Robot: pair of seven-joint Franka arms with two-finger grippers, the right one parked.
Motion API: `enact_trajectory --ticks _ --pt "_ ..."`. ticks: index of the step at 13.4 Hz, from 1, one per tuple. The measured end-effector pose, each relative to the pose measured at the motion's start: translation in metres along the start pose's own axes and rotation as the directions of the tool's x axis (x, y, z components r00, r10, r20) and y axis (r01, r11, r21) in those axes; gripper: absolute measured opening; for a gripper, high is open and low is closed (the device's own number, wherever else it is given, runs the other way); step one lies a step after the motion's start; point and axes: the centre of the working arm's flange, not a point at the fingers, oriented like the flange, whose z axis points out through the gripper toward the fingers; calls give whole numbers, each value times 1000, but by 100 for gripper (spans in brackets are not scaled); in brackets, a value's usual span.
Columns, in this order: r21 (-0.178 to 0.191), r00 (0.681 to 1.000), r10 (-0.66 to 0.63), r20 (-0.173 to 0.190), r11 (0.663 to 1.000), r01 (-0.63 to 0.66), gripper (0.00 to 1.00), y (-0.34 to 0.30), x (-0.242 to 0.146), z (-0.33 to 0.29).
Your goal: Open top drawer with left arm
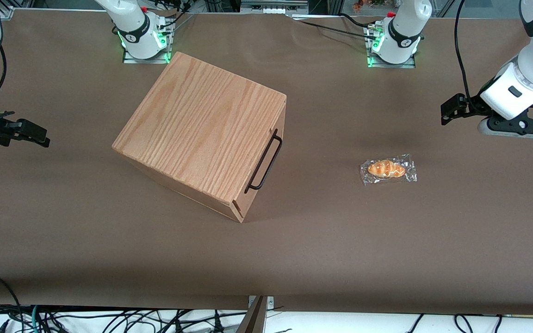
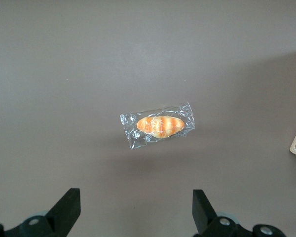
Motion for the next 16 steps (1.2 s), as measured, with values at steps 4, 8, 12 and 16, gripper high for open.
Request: enact_trajectory --ticks 4,8,12,16 --pt "0 1000 0 2 1000 0 100 0 0 0" --pt "0 1000 0 2 1000 0 100 0 0 0" --pt "-10 999 21 36 1000 -21 100 14 6 17" --pt "-112 991 100 85 990 -90 100 74 23 49"
